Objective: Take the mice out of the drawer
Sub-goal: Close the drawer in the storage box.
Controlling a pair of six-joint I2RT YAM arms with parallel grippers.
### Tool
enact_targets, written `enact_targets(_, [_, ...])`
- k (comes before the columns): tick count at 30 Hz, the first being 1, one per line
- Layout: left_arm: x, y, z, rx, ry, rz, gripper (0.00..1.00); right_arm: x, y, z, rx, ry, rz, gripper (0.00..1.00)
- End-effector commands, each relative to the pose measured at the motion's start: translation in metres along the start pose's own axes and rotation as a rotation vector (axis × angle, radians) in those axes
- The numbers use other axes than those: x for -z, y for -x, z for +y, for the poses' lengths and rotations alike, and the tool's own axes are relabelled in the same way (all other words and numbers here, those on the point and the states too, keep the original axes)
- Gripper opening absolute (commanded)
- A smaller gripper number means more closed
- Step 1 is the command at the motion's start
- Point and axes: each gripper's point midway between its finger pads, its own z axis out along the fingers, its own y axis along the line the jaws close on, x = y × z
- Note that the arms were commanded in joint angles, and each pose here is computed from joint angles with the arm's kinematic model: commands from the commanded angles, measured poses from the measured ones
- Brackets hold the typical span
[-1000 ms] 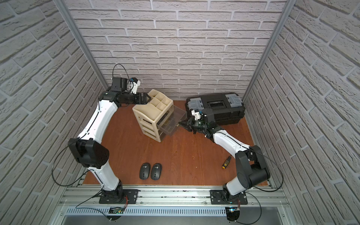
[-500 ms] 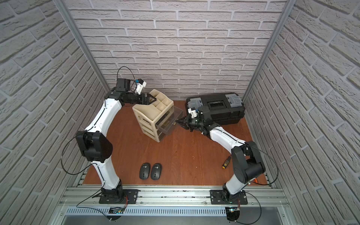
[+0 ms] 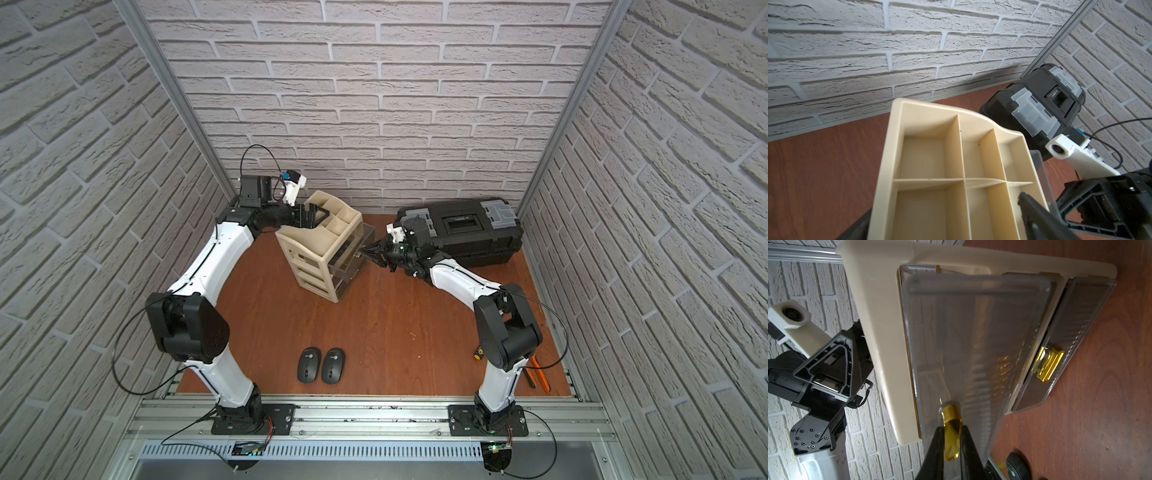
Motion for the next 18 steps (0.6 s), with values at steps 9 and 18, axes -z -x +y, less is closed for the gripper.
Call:
enact_targets(9, [-0.025,-0.049,-0.048,0.056,-0.206,0.142,0.97,-0.047,-0.032,0.043,0.107,0.096,0.073,0.07])
enact_targets(18, [-0.029,-0.058,-0.050,0.069,-0.225,0.159,0.96,-0.053,-0.038,0.044,0.104,0.103,0.072,0.07])
